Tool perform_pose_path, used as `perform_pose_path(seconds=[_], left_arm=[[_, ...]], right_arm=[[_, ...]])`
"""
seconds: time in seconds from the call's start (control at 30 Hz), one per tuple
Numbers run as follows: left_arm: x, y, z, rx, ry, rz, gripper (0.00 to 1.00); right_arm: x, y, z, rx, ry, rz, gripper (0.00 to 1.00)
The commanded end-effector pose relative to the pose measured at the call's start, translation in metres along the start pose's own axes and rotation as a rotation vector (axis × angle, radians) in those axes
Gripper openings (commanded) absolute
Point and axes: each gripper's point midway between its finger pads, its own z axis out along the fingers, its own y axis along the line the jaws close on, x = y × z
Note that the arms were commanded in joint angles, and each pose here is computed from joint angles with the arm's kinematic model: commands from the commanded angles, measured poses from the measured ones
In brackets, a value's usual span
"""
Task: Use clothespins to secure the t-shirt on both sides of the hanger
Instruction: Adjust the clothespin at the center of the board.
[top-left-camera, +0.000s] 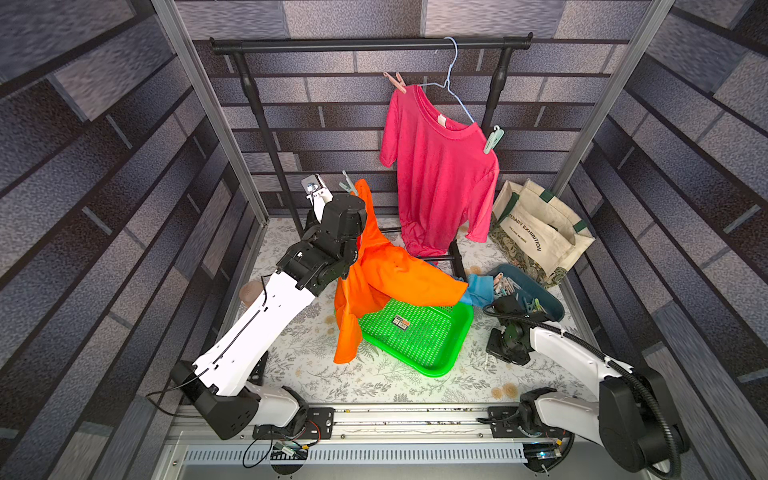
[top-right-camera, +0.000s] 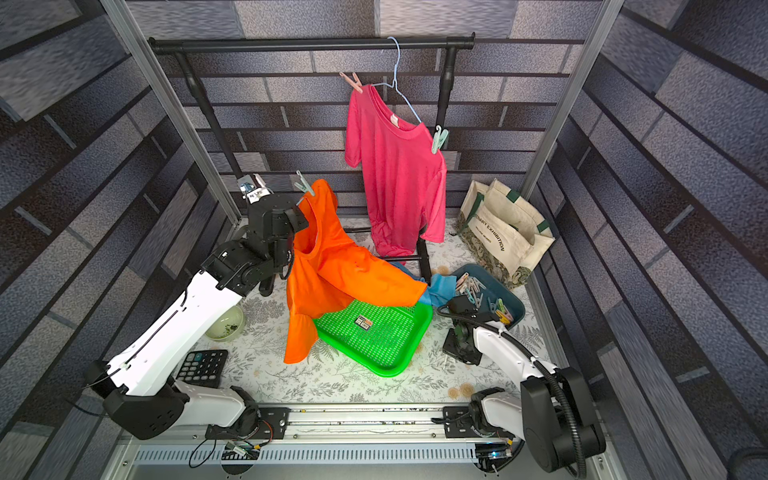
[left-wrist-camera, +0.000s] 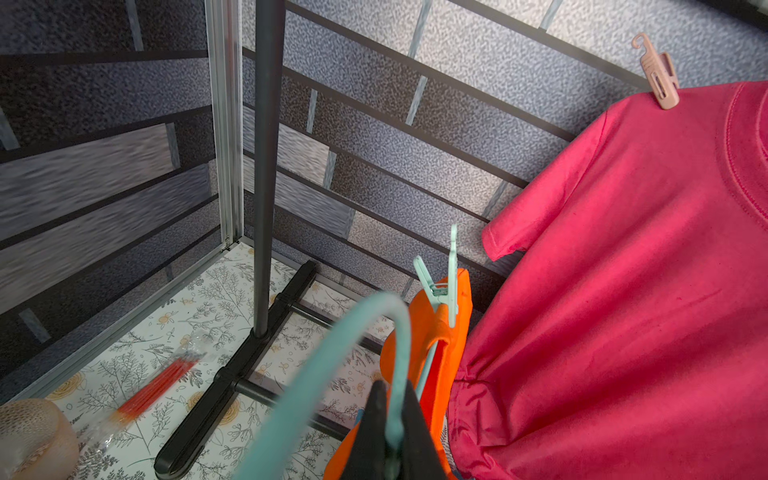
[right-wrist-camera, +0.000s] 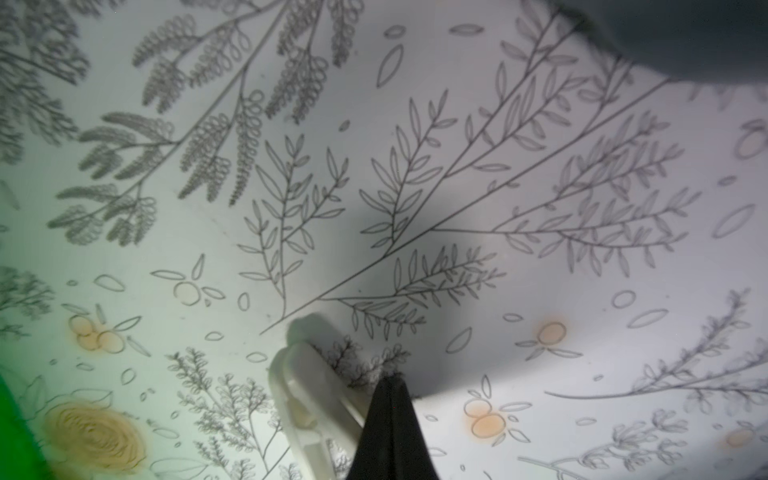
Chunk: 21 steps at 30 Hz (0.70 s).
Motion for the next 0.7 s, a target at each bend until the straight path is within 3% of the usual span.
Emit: perform_pose_path(seconds=[0.0,0.27,0.37,0.5,0.67], left_arm=[[-0.011,0.006,-0.007,0.007,-0.020,-0.046,0.05],[-0.008,0.001,-0.003,0.013,-0.005,-0.049,0.05],[-0.009,0.001,-0.004,0.012,-0.002,-0.045,0.04],[-0.010,0.004,-0.005,0.005,-0.008,-0.046,0.05],[-0.010,0.005,-0.006,0.007,-0.009,-0.047,0.05]], right_arm=[[0.022,0.017,0.003,-0.105,0.079,0.027,0.00],[0.028,0.076,-0.018,-0.325,0.091,-0.026,0.00],[0.012,0.077,-0.036,-0.311,0.004,-0.054,0.00],[-0.014,0.057,-0.053,-0.162,-0.128,-0.137,0.24],[-0.027,0.059,-0.042,-0.098,-0.114,-0.214,0.48]])
